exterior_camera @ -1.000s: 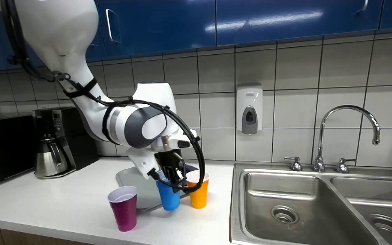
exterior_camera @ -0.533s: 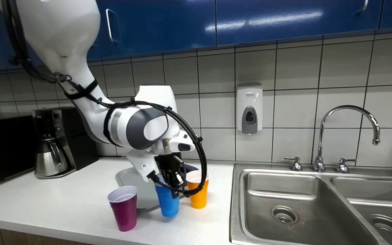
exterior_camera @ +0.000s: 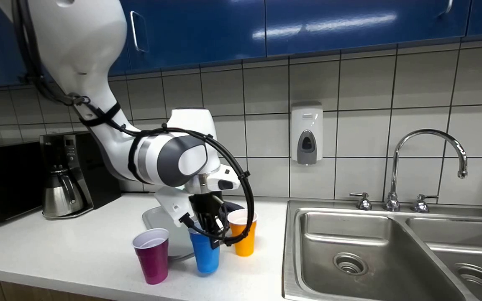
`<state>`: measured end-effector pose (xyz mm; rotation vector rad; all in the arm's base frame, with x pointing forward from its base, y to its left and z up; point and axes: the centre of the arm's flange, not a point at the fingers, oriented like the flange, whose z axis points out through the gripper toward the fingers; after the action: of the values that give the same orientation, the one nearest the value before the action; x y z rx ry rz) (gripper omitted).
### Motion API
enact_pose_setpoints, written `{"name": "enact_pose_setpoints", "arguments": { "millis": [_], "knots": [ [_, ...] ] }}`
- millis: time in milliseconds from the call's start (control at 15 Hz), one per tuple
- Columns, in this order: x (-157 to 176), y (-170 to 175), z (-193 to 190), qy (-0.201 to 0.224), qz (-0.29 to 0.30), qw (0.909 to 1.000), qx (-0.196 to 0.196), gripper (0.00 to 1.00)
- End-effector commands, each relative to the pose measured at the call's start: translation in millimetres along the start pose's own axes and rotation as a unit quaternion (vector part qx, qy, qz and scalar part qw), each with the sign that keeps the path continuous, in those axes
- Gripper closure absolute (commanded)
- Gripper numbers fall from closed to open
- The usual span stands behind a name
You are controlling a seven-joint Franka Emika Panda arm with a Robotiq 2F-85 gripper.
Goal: Shift all the cups to the counter
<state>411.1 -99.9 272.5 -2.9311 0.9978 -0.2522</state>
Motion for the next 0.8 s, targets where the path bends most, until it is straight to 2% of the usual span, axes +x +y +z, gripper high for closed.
{"name": "enact_pose_setpoints", "arguments": {
  "millis": [0, 400, 467, 533, 733],
  "knots": [
    [0.9, -1.7, -1.4, -0.007, 0.006, 0.9999, -0.01, 1.0],
    [-1.1, -0.2, 1.1, -0.012, 0.005, 0.9999, -0.009, 1.0],
    [-1.1, 0.0, 1.2, -0.012, 0.007, 0.9999, -0.01, 0.73],
    [-1.2, 0.2, 1.5, -0.013, 0.006, 0.9998, -0.012, 0.72],
    [-1.4, 0.4, 1.6, -0.013, 0.006, 0.9998, -0.011, 0.51]
  ]
}}
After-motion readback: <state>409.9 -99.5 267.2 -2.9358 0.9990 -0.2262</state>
